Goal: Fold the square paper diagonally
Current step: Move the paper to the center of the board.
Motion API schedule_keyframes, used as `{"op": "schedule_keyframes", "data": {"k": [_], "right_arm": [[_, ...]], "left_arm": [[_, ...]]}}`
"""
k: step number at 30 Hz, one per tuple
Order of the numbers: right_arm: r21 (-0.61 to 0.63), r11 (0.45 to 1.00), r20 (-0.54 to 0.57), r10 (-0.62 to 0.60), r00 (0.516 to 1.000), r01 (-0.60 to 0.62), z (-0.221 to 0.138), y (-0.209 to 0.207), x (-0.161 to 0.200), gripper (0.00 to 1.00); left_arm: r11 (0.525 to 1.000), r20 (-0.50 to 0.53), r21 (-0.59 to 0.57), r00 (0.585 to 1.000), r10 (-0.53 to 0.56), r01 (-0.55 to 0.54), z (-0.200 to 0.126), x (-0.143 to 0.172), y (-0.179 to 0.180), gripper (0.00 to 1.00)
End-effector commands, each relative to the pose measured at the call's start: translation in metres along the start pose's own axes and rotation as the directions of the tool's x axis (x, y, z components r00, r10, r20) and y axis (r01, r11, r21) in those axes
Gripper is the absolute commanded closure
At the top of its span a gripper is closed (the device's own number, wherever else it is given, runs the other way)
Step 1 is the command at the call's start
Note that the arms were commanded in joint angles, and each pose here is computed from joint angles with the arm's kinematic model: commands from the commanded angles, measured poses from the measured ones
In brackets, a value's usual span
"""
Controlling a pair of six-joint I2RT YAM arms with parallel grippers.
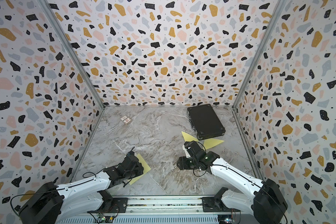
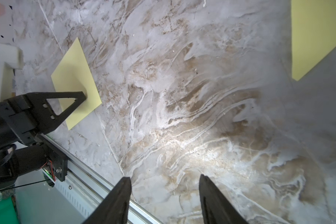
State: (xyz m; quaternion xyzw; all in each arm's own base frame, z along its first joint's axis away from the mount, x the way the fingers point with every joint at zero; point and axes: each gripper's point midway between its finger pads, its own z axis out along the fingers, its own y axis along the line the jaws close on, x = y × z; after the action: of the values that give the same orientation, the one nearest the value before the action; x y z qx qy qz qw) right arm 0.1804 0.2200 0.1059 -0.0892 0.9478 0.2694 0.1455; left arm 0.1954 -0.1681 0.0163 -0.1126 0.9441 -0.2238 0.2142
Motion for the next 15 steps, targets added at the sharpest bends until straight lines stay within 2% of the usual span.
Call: {"op": "schedule_keyframes", "data": {"k": [1, 10, 15], "right_arm": [[-0.029, 0.999, 0.010, 0.035, 0.999, -0.035, -0.005, 0.006, 0.001, 0.38], [0.071, 0.996, 0.038, 0.045, 0.998, -0.048, -0.012, -0.019, 0.009, 0.39], [0.153, 0.986, 0.066, 0.050, 0.997, -0.060, -0.016, -0.040, 0.016, 0.39]], "left_arm": [[1.000, -0.072, 0.018, 0.997, -0.014, 0.015, 0.009, 0.020, -0.006, 0.89], [0.996, -0.076, 0.089, 0.997, 0.030, -0.024, 0.028, 0.031, -0.064, 0.96], [0.995, -0.089, 0.092, 0.996, 0.032, -0.024, 0.036, 0.033, -0.077, 0.97]]}}
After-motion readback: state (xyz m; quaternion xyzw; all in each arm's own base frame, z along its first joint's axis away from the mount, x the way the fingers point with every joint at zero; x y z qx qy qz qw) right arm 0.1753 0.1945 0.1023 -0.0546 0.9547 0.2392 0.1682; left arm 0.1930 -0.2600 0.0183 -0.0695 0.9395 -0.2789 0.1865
